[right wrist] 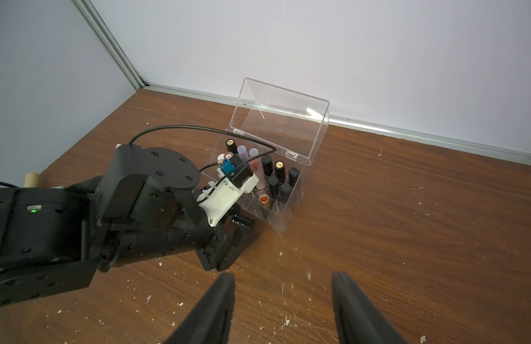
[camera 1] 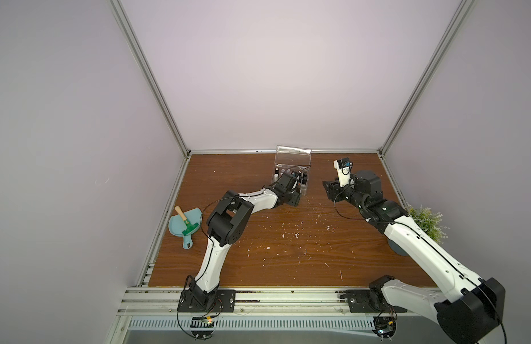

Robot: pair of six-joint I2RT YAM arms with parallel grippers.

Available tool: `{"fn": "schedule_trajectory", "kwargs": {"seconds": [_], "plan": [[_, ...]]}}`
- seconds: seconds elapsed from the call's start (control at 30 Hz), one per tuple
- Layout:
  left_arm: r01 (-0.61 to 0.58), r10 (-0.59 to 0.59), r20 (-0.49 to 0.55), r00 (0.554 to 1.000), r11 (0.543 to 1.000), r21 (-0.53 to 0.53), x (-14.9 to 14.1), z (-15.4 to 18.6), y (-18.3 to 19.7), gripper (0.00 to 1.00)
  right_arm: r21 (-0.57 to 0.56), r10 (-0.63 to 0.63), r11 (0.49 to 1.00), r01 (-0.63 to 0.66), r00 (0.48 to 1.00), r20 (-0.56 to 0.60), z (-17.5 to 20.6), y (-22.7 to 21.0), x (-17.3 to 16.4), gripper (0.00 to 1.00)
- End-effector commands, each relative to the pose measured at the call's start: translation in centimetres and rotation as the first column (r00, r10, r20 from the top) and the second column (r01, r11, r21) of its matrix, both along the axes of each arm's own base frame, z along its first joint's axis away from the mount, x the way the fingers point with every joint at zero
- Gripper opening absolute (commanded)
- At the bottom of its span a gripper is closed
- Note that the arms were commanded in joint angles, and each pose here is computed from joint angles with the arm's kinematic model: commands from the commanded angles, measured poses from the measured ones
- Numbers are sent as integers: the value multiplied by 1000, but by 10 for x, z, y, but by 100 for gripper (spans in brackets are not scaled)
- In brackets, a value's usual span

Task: Arrange the lipsticks in the organizer
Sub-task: Pick up the lipstick at the center of the board.

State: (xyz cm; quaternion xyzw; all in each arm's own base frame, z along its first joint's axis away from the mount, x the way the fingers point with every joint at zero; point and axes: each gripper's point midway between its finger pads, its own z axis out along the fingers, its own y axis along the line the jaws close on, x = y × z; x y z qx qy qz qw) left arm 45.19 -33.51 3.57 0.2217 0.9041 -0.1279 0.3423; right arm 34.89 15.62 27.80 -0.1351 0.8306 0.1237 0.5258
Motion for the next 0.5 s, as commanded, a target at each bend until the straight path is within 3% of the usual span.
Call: {"fn": "schedule_trajectory", "kwargs": {"seconds": [0.0, 0.47], "plan": [[-18, 21, -65, 998, 998, 54, -9, -26, 7, 68, 34, 2, 999, -3, 999, 39, 16, -1, -3, 58], [-19, 21, -91, 996, 1000, 22, -27, -18, 12, 47, 41, 3, 999, -5, 999, 45, 20, -2, -5, 57]]}}
